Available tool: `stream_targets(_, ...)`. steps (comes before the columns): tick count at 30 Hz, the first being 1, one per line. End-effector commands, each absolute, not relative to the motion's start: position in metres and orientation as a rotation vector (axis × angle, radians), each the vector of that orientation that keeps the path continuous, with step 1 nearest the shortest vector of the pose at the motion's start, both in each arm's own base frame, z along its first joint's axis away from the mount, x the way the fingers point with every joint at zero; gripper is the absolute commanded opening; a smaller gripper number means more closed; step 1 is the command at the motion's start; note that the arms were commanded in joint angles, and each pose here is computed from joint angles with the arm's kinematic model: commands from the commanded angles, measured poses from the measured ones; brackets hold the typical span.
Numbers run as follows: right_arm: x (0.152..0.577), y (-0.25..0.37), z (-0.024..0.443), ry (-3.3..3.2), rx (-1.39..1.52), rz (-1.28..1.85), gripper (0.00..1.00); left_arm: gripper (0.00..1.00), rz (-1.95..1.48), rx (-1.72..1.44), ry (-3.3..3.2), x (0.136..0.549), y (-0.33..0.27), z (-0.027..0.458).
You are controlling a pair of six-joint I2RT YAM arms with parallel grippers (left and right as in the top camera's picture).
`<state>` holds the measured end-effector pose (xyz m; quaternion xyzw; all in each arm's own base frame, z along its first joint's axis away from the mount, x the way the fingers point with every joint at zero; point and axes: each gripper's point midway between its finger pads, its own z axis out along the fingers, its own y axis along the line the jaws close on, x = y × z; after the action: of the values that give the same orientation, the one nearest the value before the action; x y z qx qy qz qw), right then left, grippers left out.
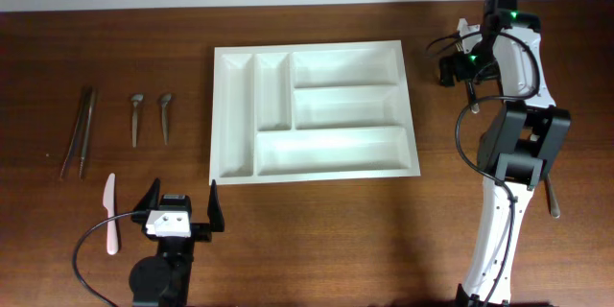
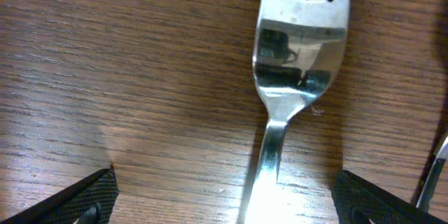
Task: Pack container
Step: 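Lower the right gripper onto the leftmost fork and close on its handle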
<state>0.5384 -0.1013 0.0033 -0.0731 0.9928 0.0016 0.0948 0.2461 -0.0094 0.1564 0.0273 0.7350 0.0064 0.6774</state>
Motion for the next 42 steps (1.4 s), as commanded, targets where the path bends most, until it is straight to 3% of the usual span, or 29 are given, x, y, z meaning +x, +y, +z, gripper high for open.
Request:
stream_targets(1, 0.538, -0.099, -0.014, 2.967, -0.233, 0.011, 0.99, 0.99, 0.01, 0.055, 1.65, 0.246, -0.009, 0.156)
stream_targets(17, 0.541, -0.116, -0.013, 2.944, -0.192, -0.009, 1.0, 0.99, 0.01, 0.055, 1.65, 0.246, -0.009, 0.156)
stream_targets(22, 0.541, -0.116, -0.013, 2.944, -0.192, -0.009, 0.84, 0.99, 0.01, 0.055, 1.65, 0.246, -0.009, 0.156)
stream_targets(27, 0.541, -0.117, -0.013, 2.943, -0.193, -0.01, 0.53, 0.99, 0.01, 0.055, 1.65, 0.246, -0.009, 0.156)
stream_targets(42, 0.54, -0.123, -0.013, 2.943, -0.179, -0.013, 0.29, 0.99, 0.01, 0.055, 1.65, 0.246, -0.009, 0.156)
